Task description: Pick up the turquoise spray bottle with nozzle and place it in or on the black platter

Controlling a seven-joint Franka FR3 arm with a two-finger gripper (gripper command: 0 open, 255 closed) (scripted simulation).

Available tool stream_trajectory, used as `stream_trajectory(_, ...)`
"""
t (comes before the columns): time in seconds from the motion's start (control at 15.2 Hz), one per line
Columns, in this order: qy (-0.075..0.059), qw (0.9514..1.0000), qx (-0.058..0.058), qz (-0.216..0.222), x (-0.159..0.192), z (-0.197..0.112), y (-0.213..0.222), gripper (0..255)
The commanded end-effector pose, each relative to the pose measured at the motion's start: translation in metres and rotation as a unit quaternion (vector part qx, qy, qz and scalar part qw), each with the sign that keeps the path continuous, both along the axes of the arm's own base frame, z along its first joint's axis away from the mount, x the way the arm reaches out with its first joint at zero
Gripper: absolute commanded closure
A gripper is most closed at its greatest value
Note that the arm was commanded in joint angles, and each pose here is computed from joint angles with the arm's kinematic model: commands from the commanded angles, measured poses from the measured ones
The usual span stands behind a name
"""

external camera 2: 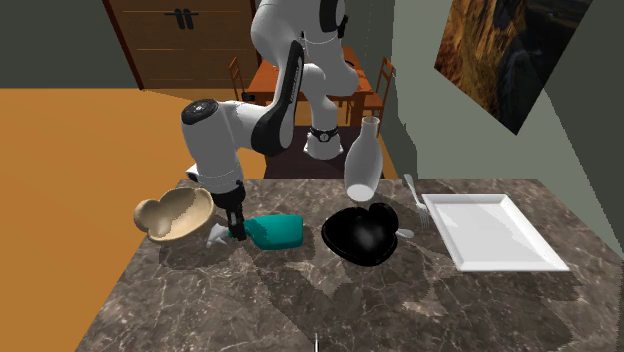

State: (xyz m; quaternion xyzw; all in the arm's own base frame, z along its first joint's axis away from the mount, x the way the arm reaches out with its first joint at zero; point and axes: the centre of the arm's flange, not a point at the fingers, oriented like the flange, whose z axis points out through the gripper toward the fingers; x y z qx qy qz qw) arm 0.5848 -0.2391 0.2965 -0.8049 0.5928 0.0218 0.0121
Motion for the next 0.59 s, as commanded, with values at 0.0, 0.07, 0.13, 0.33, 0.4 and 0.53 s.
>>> stream_trajectory(0.0,0.000,1.0000,0.000,0.000,0.000,0.000,0.000,255)
stream_trajectory(0.07,0.000,1.0000,0.000,0.000,0.000,0.000,0.000,255)
stream_trajectory(0.13,0.000,1.0000,0.000,0.000,0.000,0.000,0.000,255)
stream_trajectory(0.33,0.000,1.0000,0.000,0.000,0.000,0.016,0.000,255)
stream_trajectory(0.4,0.000,1.0000,0.000,0.000,0.000,0.021,0.000,255)
stream_trajectory(0.53,0.000,1.0000,0.000,0.000,0.000,0.031,0.000,255)
